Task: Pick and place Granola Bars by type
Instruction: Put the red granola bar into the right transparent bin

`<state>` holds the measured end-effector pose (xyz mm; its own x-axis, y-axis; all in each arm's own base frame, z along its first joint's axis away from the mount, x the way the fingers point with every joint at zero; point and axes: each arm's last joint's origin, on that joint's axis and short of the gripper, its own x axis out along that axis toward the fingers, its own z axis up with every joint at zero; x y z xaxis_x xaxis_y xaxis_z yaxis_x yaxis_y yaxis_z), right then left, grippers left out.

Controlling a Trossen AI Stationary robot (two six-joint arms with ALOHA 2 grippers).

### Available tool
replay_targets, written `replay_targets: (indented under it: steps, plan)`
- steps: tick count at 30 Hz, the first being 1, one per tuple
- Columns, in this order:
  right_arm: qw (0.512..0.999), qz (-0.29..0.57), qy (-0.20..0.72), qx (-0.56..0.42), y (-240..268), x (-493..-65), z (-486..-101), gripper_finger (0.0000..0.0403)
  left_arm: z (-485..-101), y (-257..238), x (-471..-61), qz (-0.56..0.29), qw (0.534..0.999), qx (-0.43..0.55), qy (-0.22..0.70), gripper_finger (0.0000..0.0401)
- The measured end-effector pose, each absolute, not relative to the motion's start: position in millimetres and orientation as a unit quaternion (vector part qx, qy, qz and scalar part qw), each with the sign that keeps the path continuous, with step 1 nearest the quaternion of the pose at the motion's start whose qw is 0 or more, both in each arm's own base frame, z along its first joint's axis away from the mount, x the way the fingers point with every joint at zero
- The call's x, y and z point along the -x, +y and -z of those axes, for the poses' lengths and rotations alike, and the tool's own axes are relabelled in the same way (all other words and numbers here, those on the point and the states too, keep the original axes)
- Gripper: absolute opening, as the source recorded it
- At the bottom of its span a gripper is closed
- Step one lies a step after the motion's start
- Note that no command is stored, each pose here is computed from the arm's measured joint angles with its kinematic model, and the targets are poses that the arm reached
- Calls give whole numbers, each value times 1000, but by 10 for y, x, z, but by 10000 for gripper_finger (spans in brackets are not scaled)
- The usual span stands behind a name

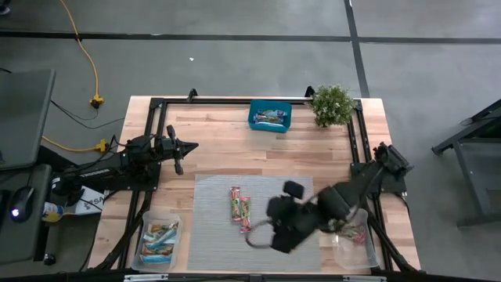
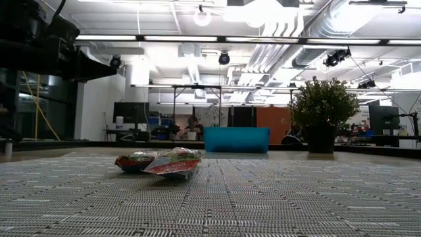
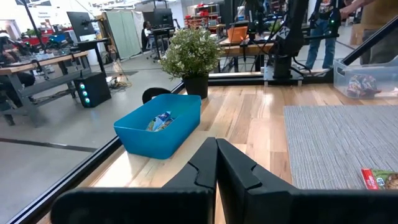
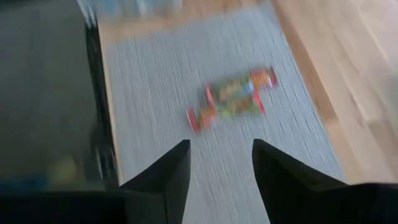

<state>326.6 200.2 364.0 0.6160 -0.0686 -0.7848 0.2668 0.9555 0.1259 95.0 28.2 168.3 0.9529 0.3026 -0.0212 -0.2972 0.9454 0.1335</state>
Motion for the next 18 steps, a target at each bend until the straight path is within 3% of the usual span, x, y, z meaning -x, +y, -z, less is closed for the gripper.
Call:
replay_targets:
  steps: [11, 18]
  plan:
    - [873, 90, 352, -327, 1435, -3893, -3408, 211, -1683, 282, -950, -152, 986, -64, 21, 1]
    - [832, 99, 342, -426, 1168, -4067, -2946, 218, -1683, 282, -950, -152, 986, -64, 21, 1]
